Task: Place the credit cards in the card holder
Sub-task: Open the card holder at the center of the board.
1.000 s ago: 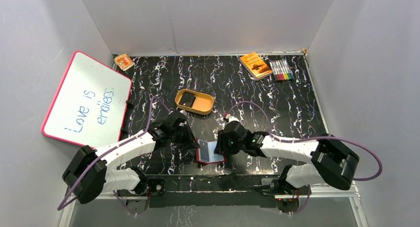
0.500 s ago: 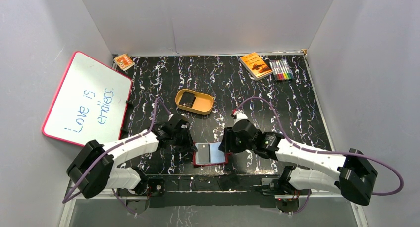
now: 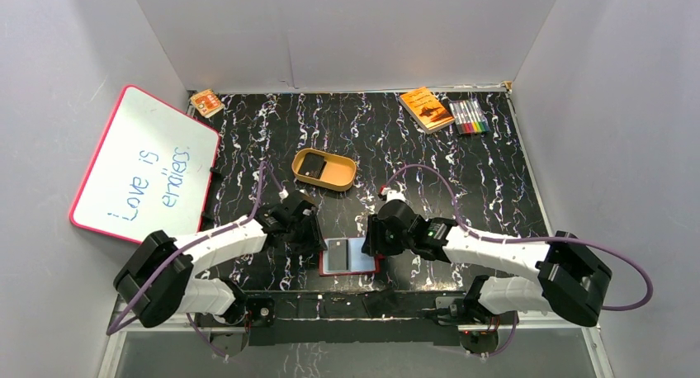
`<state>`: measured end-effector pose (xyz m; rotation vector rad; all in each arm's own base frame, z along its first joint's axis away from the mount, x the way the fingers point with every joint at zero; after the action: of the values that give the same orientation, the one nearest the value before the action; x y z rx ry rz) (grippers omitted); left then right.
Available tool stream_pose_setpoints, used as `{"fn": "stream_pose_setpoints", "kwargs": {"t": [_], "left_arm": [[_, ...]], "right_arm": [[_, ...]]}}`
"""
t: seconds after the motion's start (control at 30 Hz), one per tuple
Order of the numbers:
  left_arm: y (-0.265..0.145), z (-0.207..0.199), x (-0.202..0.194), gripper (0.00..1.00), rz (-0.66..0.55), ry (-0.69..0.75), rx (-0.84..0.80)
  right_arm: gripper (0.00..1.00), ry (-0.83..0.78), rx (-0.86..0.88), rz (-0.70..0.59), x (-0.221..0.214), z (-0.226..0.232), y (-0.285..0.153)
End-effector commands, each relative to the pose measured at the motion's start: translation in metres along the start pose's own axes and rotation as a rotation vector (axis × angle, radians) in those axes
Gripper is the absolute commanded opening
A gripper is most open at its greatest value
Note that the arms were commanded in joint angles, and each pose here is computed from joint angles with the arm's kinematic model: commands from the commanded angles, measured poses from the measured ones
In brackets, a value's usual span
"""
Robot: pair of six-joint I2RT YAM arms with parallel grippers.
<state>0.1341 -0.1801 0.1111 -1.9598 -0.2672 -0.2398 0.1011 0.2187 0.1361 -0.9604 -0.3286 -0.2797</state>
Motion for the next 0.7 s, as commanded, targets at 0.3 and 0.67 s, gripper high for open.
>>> {"fn": "stream_pose_setpoints", "kwargs": {"t": [0.3,0.67], "left_arm": [[-0.049,-0.026,0.02,0.66,-0.117,0.022,-0.126],[-0.03,-0.07,0.039,0.59,-0.067,0.038,-0.395]], "right_arm": [[0.53,0.01,0.005,-0.049,0.008,0.006,-0.01],[0.5,0.029,-0.022,-0.084,0.007,-0.001,-0.017]]}}
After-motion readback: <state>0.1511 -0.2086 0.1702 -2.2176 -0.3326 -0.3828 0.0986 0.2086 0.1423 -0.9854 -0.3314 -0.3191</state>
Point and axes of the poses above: each gripper's point midway between its finger pads, its own y axis out along the fingers, its own z axis along the line the jaws close on, x = y × z, the point moved 10 cm from there along -y, back along the fingers, and after that the axes turned 9 degrees about y, right-handed, at the moved point
